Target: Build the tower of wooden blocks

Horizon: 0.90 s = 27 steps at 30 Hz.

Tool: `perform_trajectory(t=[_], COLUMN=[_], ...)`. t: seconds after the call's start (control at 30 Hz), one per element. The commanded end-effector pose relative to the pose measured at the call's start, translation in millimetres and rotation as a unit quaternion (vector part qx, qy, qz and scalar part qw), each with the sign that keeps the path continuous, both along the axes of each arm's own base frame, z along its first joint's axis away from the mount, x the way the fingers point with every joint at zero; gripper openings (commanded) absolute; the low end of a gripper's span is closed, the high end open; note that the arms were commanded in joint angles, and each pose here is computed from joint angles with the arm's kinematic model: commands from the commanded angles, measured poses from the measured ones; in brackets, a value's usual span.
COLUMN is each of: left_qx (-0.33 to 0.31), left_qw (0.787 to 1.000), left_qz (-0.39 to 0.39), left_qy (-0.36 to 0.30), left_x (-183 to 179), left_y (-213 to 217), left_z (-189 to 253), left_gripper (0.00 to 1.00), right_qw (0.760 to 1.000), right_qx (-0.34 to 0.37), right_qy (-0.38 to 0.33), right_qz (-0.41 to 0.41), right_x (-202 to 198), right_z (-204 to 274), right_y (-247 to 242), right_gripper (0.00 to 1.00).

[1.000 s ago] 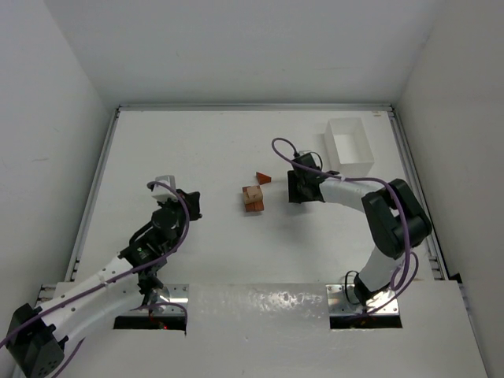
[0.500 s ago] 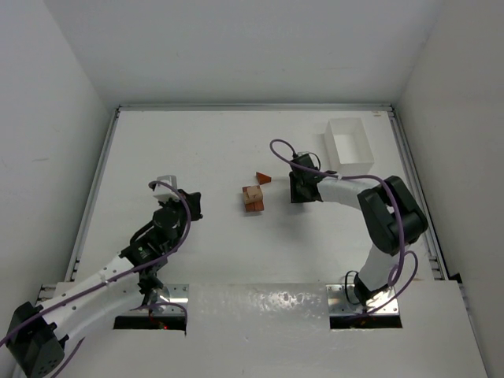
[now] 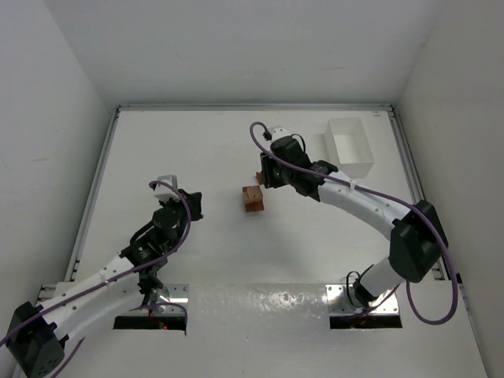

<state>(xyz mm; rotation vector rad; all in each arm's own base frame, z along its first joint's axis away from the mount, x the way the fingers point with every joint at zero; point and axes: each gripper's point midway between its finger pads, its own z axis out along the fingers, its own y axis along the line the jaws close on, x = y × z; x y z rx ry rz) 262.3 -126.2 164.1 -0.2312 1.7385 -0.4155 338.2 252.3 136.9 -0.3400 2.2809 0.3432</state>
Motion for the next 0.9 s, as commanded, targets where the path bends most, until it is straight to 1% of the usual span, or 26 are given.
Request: perform_trajectory(t=[0.0,0.27,0.5,0.87], left_qx=[-0.016,-0.018,-0.019,-0.018], left_qw=[1.0,0.999,0.999,0.999], left_qz=[-0.009,-0.009,-0.01,-0.009], left_qy=[-0.024,-0.025,-0.026,-0.026], left_x=[1,1,0,0], left_y=[-6,-6,-6,-5], left_z=[16,17,18,18], left_gripper=[0.0,0.0,0.0,0.0], right_qw=[0.999,0.997,0.996,0.996], right_qx=[0.014,0.009,0.006,-0.001], right_qy=[0.012,0.03,0.039,0.042], right_qz=[0.033,0.065,0.076,0.074], right_x=[-10,-18,-23,-17], right_z=[8,1,-2,-7], right_y=[21,49,57,61], right_gripper=[0.24,0.24,0.24,0.24])
